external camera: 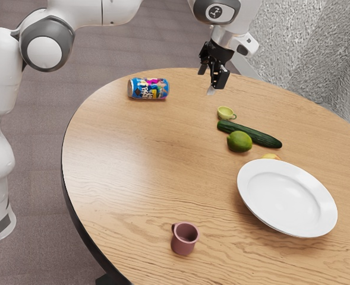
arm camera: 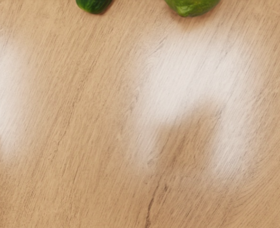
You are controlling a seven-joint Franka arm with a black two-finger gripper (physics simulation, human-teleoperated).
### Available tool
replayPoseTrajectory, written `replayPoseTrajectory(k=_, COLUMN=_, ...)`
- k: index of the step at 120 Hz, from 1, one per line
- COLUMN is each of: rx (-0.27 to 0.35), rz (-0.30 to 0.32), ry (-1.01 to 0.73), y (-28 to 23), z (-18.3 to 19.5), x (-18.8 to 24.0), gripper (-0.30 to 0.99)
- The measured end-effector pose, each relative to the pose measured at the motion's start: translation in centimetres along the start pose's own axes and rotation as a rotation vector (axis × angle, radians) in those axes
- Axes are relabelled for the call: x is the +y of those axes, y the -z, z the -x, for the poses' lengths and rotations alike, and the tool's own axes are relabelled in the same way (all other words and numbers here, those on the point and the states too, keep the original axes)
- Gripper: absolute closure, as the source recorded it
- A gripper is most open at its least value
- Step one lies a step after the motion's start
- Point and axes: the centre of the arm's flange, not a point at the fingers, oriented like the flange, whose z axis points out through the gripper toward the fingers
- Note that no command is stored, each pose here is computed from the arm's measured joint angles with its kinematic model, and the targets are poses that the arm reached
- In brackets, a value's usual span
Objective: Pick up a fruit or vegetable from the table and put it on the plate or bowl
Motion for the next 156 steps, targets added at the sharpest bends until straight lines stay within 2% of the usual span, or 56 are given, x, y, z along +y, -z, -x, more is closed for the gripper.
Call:
replayPoseTrajectory(k=26, rx=0.019, rz=-0.026, ry=-0.004, y=1.0, z=0.2, x=0.4, gripper=0.0)
replayPoseTrajectory(k=40, rx=0.014, rz=-0.035, ry=0.001, y=0.6, z=0.0, x=0.6, gripper=0.0)
replayPoseTrajectory(k=72, rx=-0.025, rz=-0.011, ry=0.074, y=-1.3, z=-0.3, x=1.1, gripper=0.0)
replayPoseTrajectory(k=82, rx=-0.009, rz=-0.037, ry=0.054, y=-1.3, z=-0.6, x=0.8, gripper=0.0)
replayPoseTrajectory(k=86, rx=-0.005, rz=-0.035, ry=0.036, y=-2.0, z=-1.0, x=0.1, gripper=0.0)
replayPoseTrajectory(k=97, rx=-0.009, rz=0.025, ry=0.024, y=-4.0, z=-1.4, x=-3.6, gripper=0.0)
replayPoseTrajectory(k=117, rx=-0.024, rz=0.05, ry=-0.013, y=-5.7, z=-0.6, x=-7.9, gripper=0.0)
replayPoseTrajectory(k=123, rx=-0.009, rz=0.043, ry=-0.051, y=-5.4, z=-0.4, x=-8.5, gripper=0.0)
replayPoseTrajectory(k=130, rx=0.021, rz=0.012, ry=-0.143, y=-4.4, z=-0.7, x=-6.8, gripper=0.0)
replayPoseTrajectory(k=139, rx=0.05, rz=-0.011, ry=-0.267, y=-5.0, z=-2.5, x=-4.4, gripper=0.0)
replayPoseTrajectory(k=156, rx=0.122, rz=-0.074, ry=-0.4, y=-5.7, z=-5.0, x=-2.7, gripper=0.0)
